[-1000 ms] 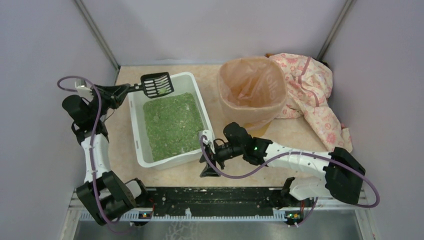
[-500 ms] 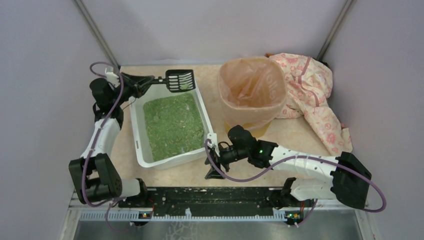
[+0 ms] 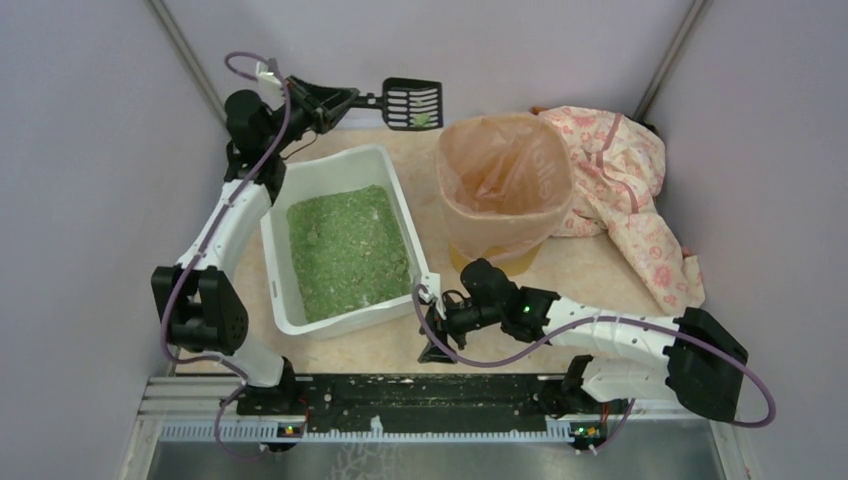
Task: Clean the litter box
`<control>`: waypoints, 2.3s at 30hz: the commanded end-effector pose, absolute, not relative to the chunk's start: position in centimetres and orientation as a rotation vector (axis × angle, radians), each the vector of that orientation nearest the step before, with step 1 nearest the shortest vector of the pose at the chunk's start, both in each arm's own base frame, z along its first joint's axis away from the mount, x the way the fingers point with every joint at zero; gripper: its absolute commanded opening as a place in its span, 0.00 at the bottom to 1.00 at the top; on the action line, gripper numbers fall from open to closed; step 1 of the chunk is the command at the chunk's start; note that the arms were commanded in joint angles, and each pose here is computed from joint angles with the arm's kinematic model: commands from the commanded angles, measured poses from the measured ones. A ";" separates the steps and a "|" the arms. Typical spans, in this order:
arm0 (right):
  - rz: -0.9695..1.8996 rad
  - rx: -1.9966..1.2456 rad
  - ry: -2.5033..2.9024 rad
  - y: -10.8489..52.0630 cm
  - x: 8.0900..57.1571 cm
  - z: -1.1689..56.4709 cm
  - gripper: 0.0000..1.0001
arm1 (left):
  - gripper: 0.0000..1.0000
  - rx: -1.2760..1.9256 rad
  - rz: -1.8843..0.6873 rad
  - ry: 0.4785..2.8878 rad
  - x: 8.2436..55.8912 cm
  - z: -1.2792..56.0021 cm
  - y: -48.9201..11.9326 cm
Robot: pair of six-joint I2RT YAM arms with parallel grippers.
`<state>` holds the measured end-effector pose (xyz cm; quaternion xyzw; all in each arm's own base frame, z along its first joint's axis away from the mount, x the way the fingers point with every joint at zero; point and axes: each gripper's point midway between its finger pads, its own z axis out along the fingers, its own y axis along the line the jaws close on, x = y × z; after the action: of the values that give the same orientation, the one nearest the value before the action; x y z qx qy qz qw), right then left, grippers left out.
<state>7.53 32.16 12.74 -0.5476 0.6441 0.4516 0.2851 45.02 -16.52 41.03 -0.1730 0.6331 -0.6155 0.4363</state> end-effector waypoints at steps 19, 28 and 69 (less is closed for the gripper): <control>1.153 -1.425 1.690 32.3 8.4 13.5 0.65 | 0.00 0.705 -0.961 1.360 40.4 42.1 -33.7; 1.137 -1.429 1.717 32.7 8.9 12.8 0.65 | 0.00 0.890 -0.723 1.186 34.5 44.4 -36.5; 1.218 -1.526 1.778 35.5 8.9 8.1 0.65 | 0.00 -0.187 -0.221 1.750 33.1 29.1 -7.2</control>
<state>8.51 34.19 7.44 -0.5581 0.6626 0.4381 0.2399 33.98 -8.23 29.24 -0.0549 0.7682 -0.1054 0.6291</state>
